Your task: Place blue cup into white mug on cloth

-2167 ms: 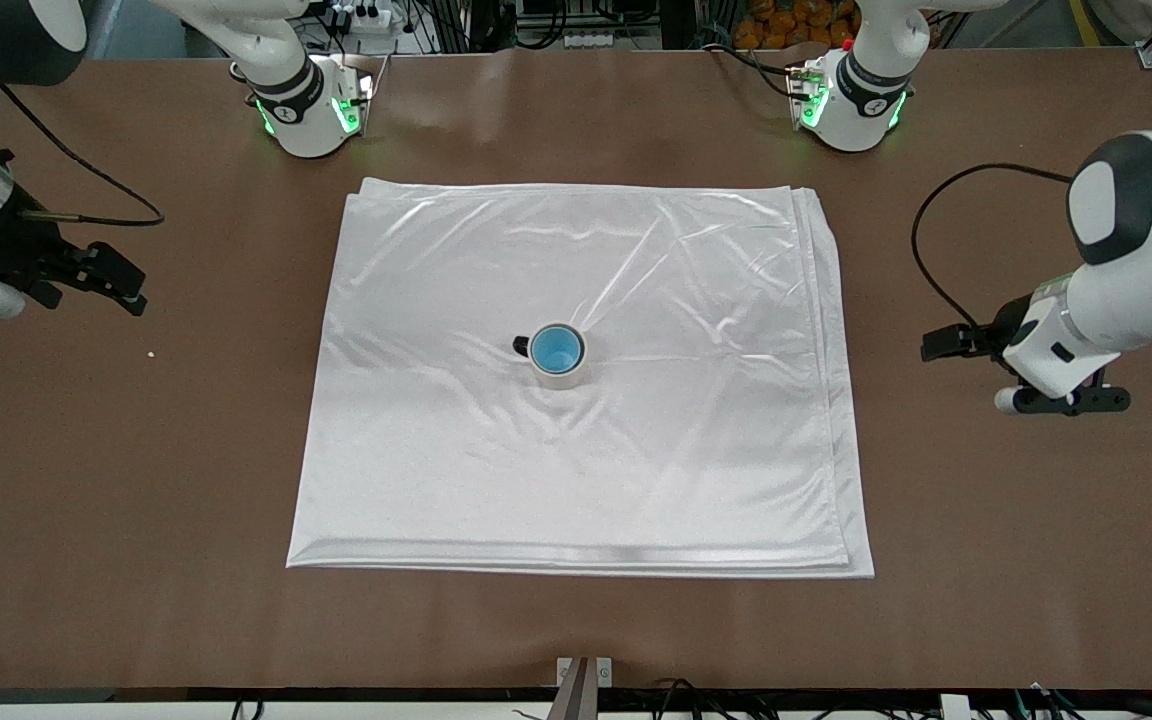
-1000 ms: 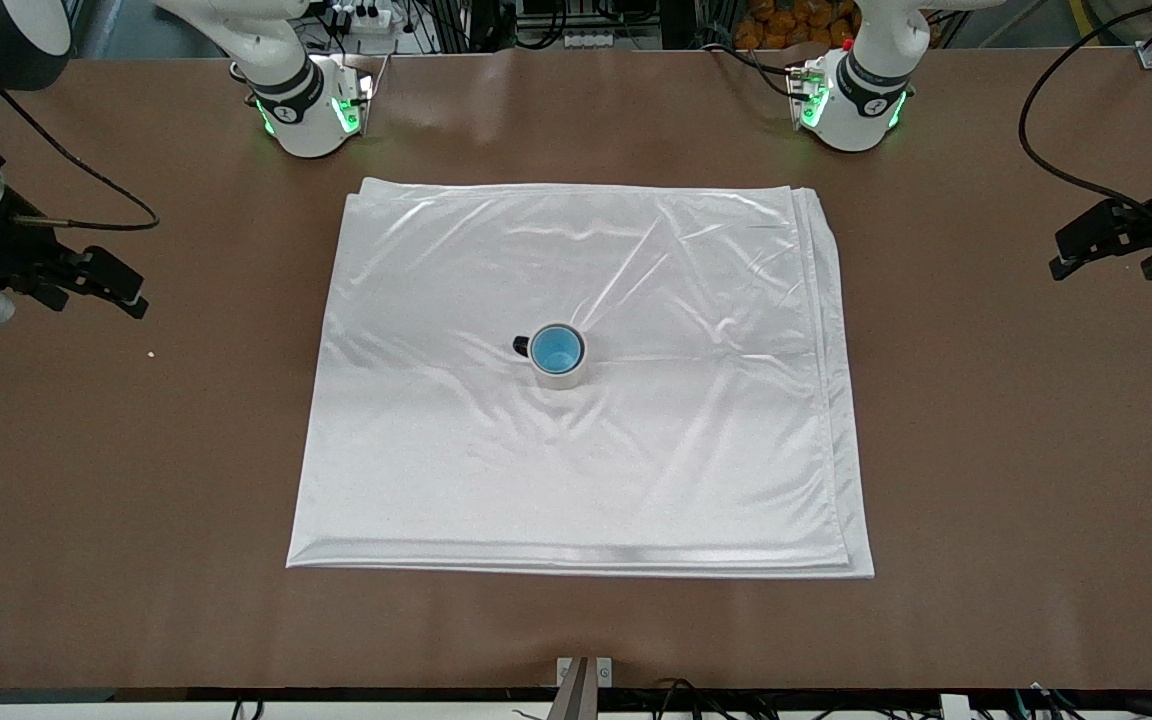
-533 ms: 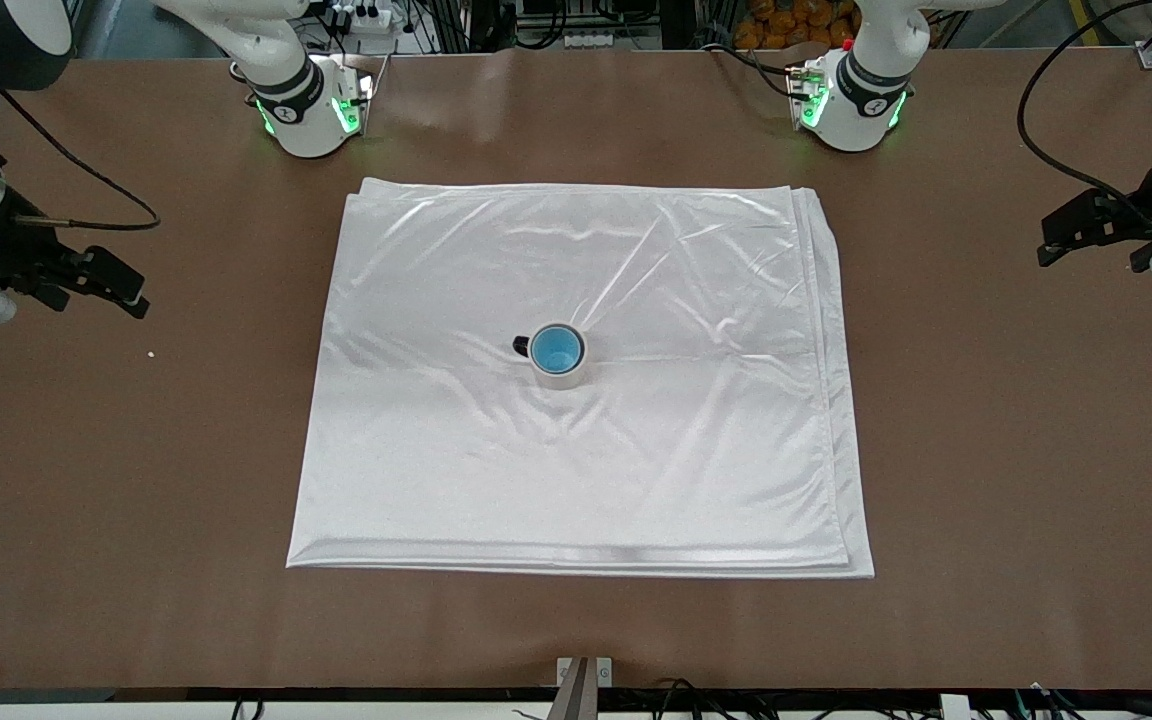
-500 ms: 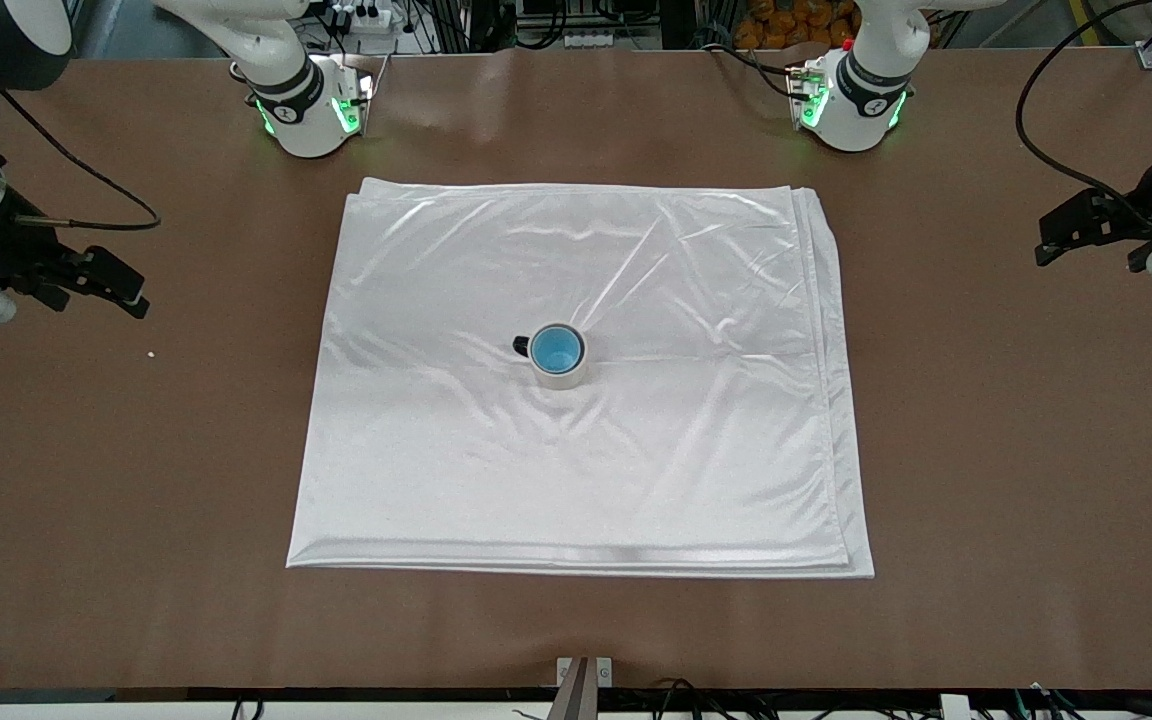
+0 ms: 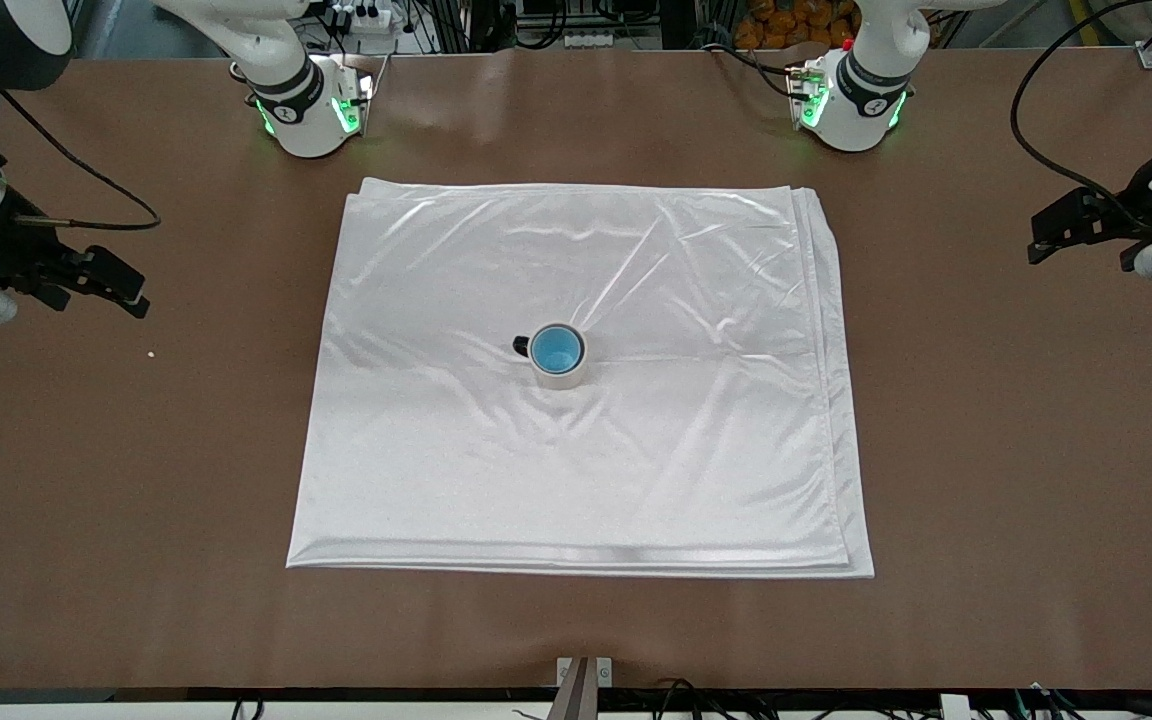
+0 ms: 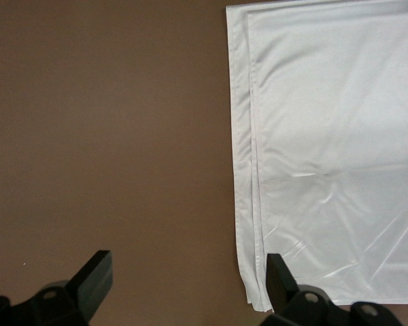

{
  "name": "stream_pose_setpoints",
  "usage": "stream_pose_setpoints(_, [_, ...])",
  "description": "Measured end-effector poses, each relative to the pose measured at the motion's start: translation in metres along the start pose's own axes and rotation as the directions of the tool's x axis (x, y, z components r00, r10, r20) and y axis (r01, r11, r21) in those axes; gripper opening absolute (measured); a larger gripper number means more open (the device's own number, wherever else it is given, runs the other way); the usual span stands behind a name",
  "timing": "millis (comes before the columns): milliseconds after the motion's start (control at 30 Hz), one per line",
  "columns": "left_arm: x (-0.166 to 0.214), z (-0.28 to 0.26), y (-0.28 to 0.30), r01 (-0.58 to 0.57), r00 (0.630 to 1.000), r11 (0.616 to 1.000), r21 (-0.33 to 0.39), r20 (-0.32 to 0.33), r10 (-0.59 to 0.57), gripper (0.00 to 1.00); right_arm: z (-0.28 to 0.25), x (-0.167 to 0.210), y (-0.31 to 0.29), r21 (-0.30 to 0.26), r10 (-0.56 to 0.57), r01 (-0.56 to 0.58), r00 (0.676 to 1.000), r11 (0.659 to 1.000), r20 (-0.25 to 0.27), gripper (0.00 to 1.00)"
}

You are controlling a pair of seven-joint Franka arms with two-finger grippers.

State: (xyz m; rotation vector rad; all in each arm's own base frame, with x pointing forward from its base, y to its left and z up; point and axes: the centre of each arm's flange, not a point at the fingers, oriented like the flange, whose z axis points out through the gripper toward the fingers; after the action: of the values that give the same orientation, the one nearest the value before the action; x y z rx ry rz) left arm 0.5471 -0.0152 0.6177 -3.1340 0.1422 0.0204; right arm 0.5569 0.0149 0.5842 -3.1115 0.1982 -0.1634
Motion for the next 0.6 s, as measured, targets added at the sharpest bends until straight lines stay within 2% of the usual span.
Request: stream_pose_setpoints(600, [0.0000, 0.0008, -0.0010, 0.002, 1.000, 1.000, 0.000, 0.004, -0.002, 1.00, 0.0020, -0.0023, 0.0014, -0.003, 0.002, -0.002, 1.000, 1.000, 0.023, 1.00])
